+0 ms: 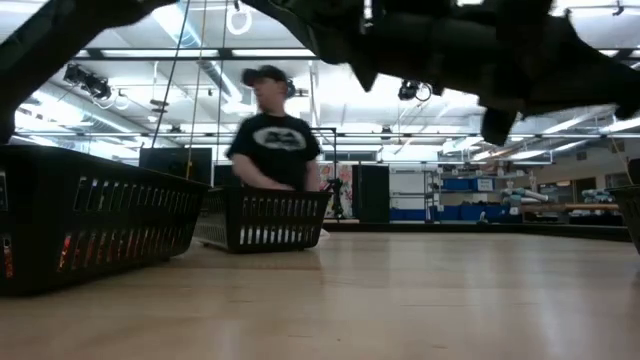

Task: Sort Halloween decoration
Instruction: Put the black skeleton toy into the right black basket, then put the white ghost toy into the middle black basket

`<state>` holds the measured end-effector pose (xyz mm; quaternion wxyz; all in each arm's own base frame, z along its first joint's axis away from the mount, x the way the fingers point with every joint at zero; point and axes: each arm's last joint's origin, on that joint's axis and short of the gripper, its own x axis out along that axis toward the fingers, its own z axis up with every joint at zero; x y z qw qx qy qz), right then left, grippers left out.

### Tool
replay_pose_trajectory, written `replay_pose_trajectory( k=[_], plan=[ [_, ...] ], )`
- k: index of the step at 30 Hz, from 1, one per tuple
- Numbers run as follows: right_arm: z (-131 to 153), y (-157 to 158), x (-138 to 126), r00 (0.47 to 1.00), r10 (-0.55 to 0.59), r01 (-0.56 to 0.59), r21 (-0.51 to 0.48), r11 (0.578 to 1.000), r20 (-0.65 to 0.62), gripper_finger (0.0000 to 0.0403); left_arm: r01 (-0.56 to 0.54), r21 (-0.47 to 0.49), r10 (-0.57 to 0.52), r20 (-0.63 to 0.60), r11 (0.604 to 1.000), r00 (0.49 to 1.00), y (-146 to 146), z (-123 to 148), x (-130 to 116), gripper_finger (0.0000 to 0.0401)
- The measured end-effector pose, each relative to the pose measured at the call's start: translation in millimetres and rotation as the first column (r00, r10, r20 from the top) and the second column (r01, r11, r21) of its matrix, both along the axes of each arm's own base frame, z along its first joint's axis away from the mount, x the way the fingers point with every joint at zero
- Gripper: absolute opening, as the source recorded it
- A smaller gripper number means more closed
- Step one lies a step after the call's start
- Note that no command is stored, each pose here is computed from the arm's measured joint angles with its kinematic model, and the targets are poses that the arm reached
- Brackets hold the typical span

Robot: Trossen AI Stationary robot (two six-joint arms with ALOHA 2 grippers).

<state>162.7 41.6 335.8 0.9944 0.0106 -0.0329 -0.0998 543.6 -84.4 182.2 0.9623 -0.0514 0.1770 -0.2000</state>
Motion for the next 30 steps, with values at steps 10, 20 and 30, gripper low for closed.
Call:
replay_pose_trajectory(
  k=[10,20,30],
  plan=[
    [1.6,11.7,-12.8,1.000,-0.027,0.027,-0.035,0.999,-0.011,0.0113,0.021,0.026,-0.021,0.020,0.999,1.000,-9.2,-29.2,19.9,0.0045],
    [2.3,15.9,-16.1,0.997,-0.071,0.071,-0.050,0.996,-0.012,0.0113,0.063,0.051,-0.065,0.036,0.997,0.997,-10.0,-24.1,18.8,0.0178],
    [0.1,16.8,-14.0,0.996,-0.082,0.080,-0.058,0.995,-0.028,0.0110,0.132,0.160,-0.116,-0.106,0.978,0.988,21.6,-10.8,-0.3,0.0187]
  ],
)
